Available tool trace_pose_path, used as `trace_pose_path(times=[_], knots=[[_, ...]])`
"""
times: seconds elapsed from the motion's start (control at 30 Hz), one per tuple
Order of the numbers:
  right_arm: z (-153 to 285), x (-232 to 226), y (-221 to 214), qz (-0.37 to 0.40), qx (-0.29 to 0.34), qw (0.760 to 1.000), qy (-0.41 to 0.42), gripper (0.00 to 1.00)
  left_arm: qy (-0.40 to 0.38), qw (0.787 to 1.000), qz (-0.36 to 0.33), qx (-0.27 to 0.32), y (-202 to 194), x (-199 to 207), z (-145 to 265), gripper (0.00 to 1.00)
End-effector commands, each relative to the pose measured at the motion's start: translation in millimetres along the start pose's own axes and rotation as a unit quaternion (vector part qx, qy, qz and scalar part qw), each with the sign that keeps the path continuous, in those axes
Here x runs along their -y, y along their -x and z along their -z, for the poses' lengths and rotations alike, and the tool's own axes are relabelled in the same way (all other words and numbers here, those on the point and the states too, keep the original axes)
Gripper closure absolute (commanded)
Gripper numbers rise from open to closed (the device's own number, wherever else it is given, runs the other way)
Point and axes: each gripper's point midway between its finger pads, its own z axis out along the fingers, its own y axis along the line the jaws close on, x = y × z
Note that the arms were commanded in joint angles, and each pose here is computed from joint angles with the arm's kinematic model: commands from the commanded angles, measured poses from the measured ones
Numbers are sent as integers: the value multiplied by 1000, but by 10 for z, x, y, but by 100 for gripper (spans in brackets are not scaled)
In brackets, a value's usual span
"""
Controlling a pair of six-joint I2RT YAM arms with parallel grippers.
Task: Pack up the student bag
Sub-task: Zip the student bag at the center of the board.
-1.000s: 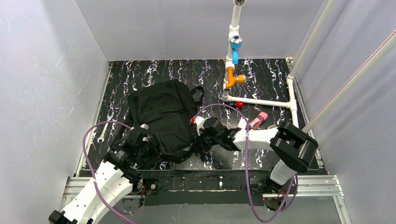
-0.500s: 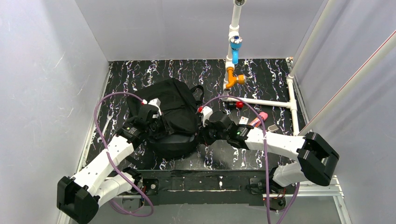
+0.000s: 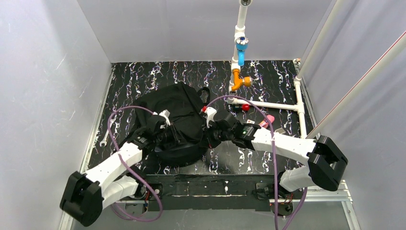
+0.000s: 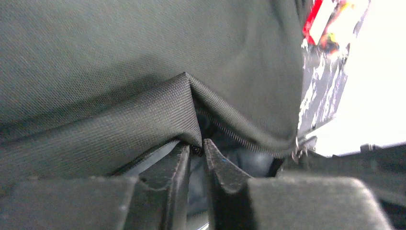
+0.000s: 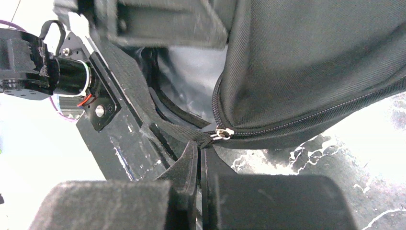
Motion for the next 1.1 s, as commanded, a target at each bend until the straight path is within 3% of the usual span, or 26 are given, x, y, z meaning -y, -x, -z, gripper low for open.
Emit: trace_pose_path(times=[0.0,0.13,0.3,0.37,0.5,0.57,0.73,0.97,1.07], knots=[[171,86,301,0,27,1000,-15,99,-106,994,-22,1,-133,356,305,76],[218,47,248,-6,16,1000,9,99,-135,987,-81,4,-201,426,545,49],[224,-153,173,-59,-19,997,54,99,-177,970,-166,26,-163,634,779,37],[230,-248,181,-90,-15,993,77,94,-182,963,-195,38,-157,696,822,35],[244,-253,160,-125,-3,989,78,61,-186,960,-208,27,-192,820,840,34],[263,-161,136,-142,4,988,54,50,-177,965,-193,2,-250,863,825,36],[331,102,139,-198,36,979,18,40,-145,978,-137,-54,-479,889,801,38],[440,460,239,-272,86,958,-19,29,-86,982,-162,-47,-626,909,684,39],[437,658,240,-343,105,933,-30,21,-67,979,-187,-50,-569,962,621,37]])
